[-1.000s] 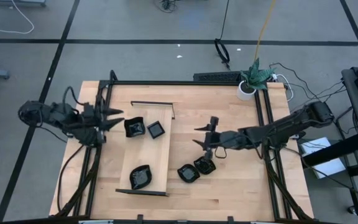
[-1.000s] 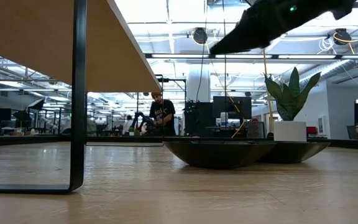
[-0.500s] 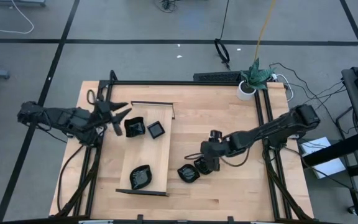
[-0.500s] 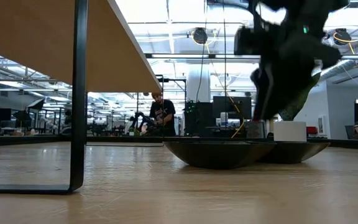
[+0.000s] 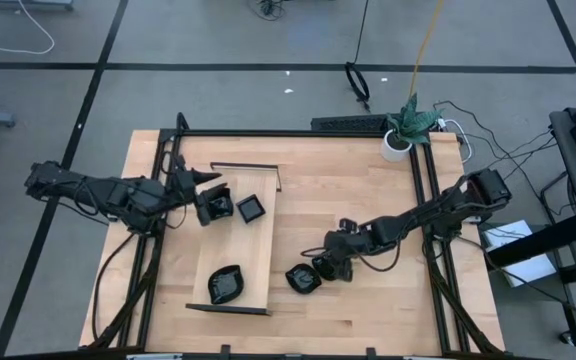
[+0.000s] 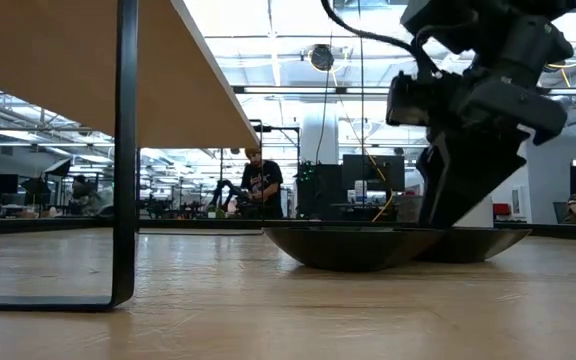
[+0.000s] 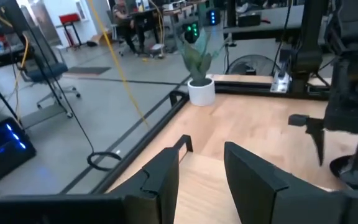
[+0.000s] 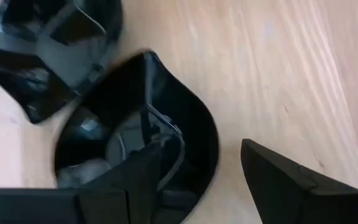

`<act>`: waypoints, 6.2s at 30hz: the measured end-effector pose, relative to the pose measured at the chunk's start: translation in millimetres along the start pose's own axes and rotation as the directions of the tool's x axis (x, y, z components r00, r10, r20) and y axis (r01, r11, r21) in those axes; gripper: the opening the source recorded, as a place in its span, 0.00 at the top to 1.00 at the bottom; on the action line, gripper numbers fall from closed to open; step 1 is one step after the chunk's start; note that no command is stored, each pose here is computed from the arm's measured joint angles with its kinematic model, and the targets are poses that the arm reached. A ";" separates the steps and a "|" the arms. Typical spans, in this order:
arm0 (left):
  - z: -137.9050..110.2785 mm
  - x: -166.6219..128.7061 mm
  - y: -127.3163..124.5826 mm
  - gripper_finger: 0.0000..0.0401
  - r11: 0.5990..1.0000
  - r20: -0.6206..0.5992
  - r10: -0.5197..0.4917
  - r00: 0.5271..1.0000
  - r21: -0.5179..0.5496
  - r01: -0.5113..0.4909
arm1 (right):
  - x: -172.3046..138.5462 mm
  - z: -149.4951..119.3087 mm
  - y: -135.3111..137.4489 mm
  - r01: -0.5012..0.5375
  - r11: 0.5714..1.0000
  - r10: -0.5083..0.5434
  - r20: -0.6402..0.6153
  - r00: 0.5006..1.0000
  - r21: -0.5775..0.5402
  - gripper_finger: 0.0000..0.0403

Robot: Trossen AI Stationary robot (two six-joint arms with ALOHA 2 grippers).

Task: Pick & Place Mini shaped plates
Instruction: Stack the leaf shaped plate on top of the leaf shaped plate on the shelf

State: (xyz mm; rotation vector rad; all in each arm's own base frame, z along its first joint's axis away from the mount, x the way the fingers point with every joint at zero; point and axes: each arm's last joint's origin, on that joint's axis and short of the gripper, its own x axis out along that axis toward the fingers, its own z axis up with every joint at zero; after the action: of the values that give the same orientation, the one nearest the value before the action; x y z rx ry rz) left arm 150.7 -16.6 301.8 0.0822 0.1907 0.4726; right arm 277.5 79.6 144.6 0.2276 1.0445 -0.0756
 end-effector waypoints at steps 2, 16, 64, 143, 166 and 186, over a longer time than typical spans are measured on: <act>0.2 -0.1 0.1 0.67 1.000 0.002 0.000 1.000 0.030 0.000 | -0.1 1.7 1.0 -0.009 1.000 0.009 0.018 1.000 0.002 0.49; -0.5 0.1 -0.1 0.67 0.998 -0.004 0.000 1.000 0.064 0.000 | -0.1 0.1 0.2 0.001 1.000 -0.001 0.003 1.000 0.009 0.93; -3.9 90.2 -73.6 0.67 0.987 0.255 -0.160 0.954 0.041 0.154 | -89.1 78.6 0.5 0.812 0.554 -0.337 0.941 0.015 0.185 1.00; 32.5 -31.5 -139.4 0.96 0.809 -0.717 -0.389 0.579 -0.567 -0.159 | -73.2 47.2 25.6 0.844 0.503 -0.595 0.783 0.181 0.187 0.51; 27.4 -36.5 -135.5 0.84 0.869 -0.787 -0.378 0.488 -0.483 -0.105 | -72.4 48.5 22.8 0.839 0.506 -0.605 0.776 0.179 0.201 0.51; 62.8 -60.6 -102.8 0.47 0.960 -0.433 -0.278 0.857 -0.156 0.233 | -72.1 67.5 72.5 0.835 0.550 -0.574 0.741 0.348 0.034 0.51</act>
State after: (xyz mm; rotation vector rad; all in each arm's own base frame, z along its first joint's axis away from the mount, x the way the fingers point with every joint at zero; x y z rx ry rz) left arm 156.1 -137.9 360.6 -0.1528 0.6301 0.2253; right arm 310.9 131.9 250.3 -0.6238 0.2907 -0.7464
